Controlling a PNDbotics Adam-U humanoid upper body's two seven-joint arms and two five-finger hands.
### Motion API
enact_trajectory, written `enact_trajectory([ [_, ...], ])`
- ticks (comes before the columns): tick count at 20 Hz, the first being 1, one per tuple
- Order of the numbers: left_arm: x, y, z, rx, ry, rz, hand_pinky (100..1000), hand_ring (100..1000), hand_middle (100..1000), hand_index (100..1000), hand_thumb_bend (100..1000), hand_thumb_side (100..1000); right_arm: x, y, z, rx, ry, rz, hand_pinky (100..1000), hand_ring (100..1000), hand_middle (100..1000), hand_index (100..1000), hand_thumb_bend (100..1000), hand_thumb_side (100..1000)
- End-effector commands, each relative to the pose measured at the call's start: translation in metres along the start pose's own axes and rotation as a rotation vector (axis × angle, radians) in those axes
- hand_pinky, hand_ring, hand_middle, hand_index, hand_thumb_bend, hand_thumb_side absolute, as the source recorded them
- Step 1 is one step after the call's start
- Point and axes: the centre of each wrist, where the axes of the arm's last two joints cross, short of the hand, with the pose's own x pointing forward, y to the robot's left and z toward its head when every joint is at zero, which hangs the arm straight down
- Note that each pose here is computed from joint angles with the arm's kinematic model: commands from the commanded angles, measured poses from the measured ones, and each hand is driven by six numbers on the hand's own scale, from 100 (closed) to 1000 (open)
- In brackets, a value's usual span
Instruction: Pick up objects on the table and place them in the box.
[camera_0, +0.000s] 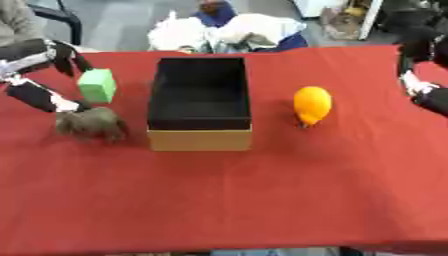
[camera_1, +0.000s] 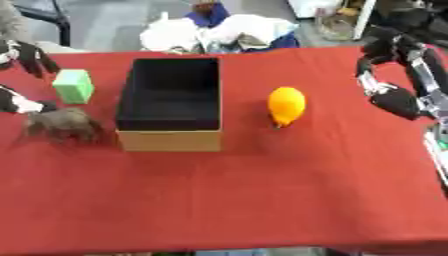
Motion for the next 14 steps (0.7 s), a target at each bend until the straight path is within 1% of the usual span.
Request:
enact_trajectory([
  [1, -0.003, 0.009, -0.001, -0.032, 0.014, -0.030, 694, 641, 665, 786, 526, 367, 0.002, -0.011, -0.003, -0.004, -0.015, 0.020, 687, 701, 675, 914, 100, 498],
  [6, -0.008, 0.000, -0.009, -0.080, 0.032, -0.017, 692, 628, 667, 784, 533, 398, 0.001, -0.011, -0.003, -0.004, -0.012, 0.018, 687, 701, 674, 914, 100, 500],
  [14, -0.011, -0.013, -0.023, -0.133, 0.059, -0.026, 689, 632, 665, 780, 561, 415, 0.001, -0.010, -0.003, -0.004, -0.013, 0.014, 687, 700, 674, 914, 100, 503],
])
